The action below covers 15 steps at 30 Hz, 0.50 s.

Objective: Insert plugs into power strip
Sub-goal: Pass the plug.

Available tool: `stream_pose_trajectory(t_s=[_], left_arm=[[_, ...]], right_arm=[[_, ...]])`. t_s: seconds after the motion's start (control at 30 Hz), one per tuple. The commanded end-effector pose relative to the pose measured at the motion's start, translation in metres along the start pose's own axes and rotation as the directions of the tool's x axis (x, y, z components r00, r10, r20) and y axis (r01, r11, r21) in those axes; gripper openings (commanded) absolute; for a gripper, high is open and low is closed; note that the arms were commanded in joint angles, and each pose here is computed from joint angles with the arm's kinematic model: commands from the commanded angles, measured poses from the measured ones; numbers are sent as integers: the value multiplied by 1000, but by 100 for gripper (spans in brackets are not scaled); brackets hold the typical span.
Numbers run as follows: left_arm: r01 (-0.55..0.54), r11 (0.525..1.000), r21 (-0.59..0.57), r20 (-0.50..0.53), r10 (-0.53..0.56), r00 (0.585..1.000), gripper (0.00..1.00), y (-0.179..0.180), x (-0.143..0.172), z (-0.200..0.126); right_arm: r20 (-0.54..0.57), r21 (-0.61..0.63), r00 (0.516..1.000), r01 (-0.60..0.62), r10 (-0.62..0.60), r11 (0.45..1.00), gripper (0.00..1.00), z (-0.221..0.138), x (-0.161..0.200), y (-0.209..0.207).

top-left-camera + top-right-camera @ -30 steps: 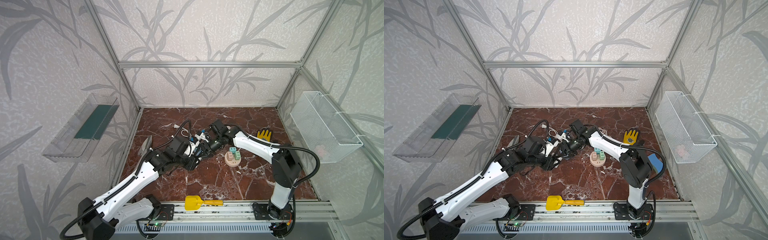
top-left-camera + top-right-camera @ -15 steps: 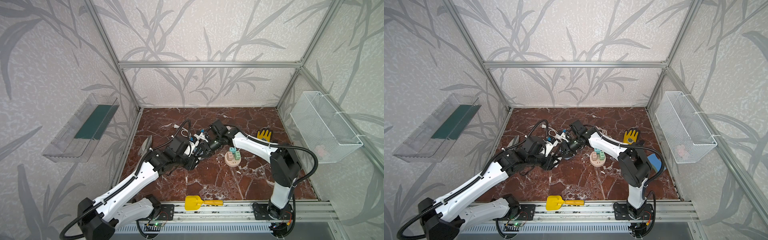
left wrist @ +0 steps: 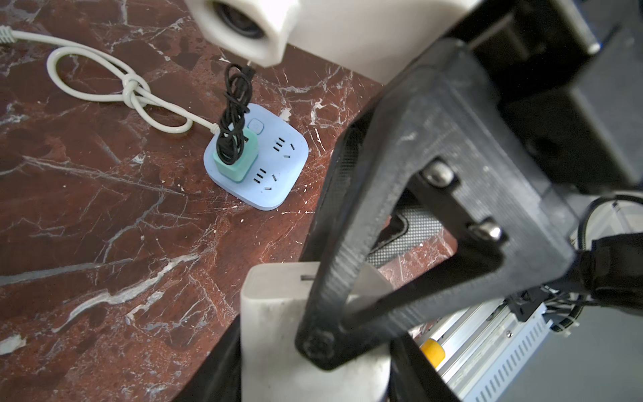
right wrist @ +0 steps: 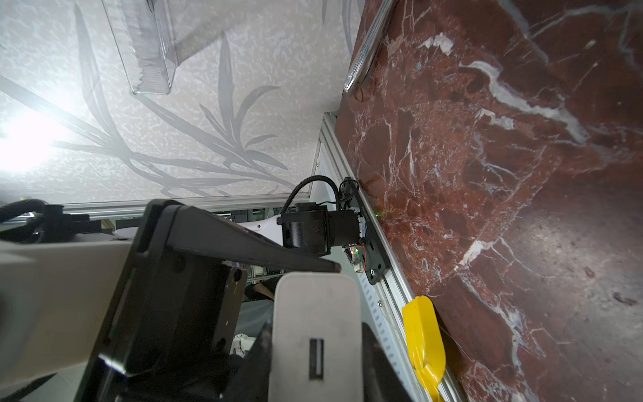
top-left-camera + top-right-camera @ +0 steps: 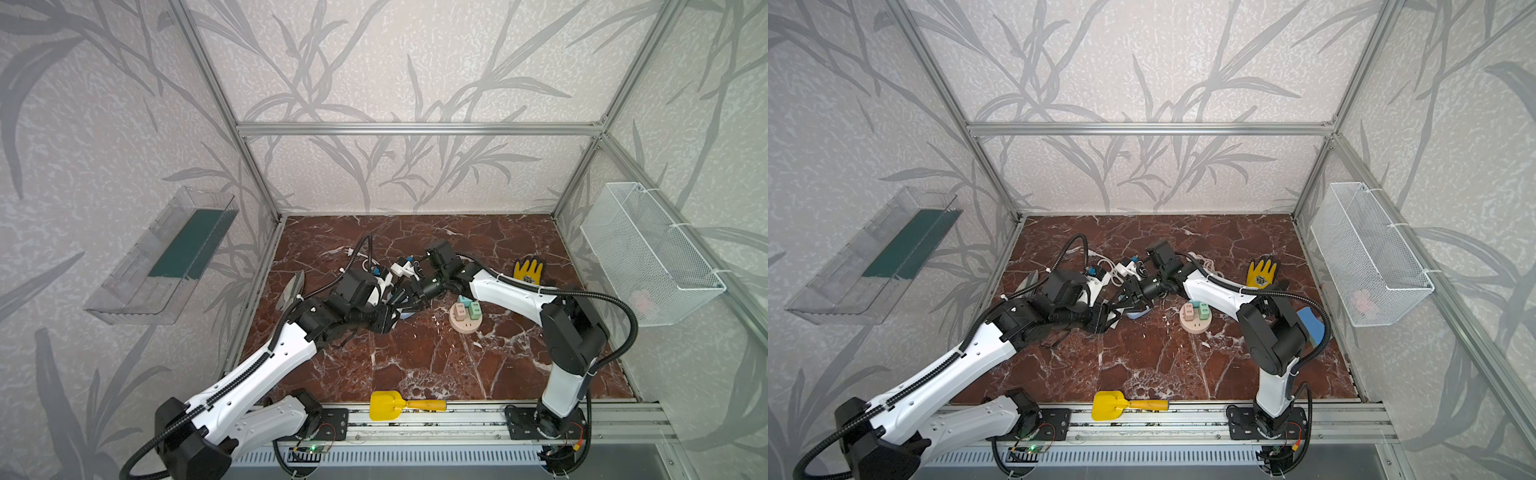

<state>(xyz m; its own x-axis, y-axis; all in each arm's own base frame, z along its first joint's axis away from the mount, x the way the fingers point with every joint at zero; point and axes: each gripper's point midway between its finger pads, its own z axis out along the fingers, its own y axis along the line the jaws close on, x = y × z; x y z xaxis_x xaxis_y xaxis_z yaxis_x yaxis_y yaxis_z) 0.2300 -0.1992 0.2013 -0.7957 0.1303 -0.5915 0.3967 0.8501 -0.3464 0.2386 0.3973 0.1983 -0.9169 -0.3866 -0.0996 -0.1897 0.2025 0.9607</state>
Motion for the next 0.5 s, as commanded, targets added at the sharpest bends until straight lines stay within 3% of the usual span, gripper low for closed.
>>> stream_pose_trajectory(t_s=[0.0,0.2,0.47], left_arm=[[186,978,92,238,-203,950,37,-2,-54,-40],[266,942,205,291,-318,903,37,6,-53,-58],[315,852,418,254,-443,860,36,-3,-52,-30]], right_arm=[[14,9,1000,5,-5,1000,0,-1,-6,-16],[45,8,998,34,-34,999,0,-3,-14,-6],[89,0,995,53,-53,999,0,-12,-9,5]])
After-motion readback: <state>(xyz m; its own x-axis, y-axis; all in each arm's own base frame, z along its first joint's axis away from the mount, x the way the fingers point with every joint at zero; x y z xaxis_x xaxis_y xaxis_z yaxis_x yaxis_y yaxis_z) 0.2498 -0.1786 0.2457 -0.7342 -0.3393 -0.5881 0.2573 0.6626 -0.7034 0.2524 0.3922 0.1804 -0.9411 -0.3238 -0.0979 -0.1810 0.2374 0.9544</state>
